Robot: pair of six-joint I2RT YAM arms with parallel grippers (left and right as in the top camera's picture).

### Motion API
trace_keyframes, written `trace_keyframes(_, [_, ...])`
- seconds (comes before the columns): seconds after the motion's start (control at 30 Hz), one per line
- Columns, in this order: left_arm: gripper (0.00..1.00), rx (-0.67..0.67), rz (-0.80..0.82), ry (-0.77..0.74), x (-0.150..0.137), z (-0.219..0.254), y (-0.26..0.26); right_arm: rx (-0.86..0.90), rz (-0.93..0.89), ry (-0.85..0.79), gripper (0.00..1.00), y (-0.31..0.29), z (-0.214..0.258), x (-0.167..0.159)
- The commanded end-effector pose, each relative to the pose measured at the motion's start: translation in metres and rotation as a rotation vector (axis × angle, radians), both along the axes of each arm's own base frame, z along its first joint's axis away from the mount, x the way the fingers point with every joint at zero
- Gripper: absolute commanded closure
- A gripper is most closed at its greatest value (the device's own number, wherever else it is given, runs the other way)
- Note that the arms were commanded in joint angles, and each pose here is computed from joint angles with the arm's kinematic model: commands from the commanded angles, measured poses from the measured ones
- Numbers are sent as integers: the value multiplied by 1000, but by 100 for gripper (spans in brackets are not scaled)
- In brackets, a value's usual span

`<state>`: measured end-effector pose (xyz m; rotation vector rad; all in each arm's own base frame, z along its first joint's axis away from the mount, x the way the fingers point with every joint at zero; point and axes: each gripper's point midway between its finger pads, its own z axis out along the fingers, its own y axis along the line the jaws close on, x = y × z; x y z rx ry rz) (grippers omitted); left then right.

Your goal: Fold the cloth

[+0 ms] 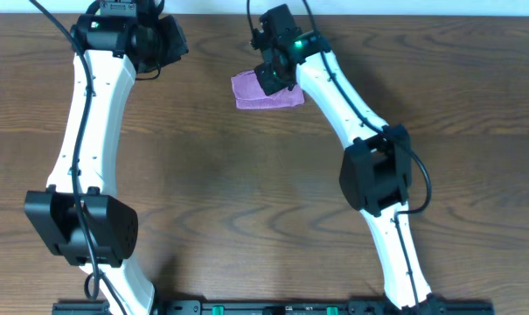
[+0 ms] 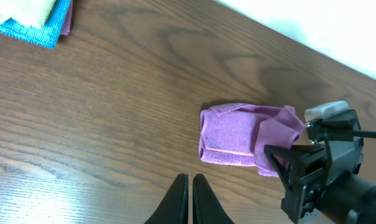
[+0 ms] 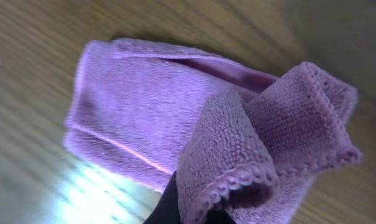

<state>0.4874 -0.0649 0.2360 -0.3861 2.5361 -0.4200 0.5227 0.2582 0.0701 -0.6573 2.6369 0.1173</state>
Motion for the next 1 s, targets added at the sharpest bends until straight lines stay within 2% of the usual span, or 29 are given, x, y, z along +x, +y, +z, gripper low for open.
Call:
trace_keyframes(0.0, [95,17,16,-46,0,18,17,-107,7,-120,99,0,30,7])
trace_keyframes(0.27, [94,7,125,-91,3,33,72,-144,54,-136,99,32,8,-2])
trace_keyframes(0.37, [94,-44,143,-108,0,40,90,-173,88,-143,99,38,2,-5])
trace_keyframes(0.47, [94,-85,145,-108,-2,42,98,-180,86,-155,99,41,-2,-3])
trace_keyframes(0.83, [94,-69,129,-114,-2,42,100,-104,130,-129,98,66,-32,-3])
trace_keyframes(0.87, [94,-69,129,-115,-2,42,100,-76,144,-133,84,74,-30,-4])
trace_keyframes(0.9, [94,-66,126,-116,-2,42,100,-40,165,-128,53,83,-29,-7])
trace_keyframes(0.93, [94,-64,123,-118,-1,42,100,-2,186,-113,37,92,-29,-12])
trace_keyframes(0.97, [94,-62,121,-119,-1,42,100,31,207,-98,33,101,-28,-17])
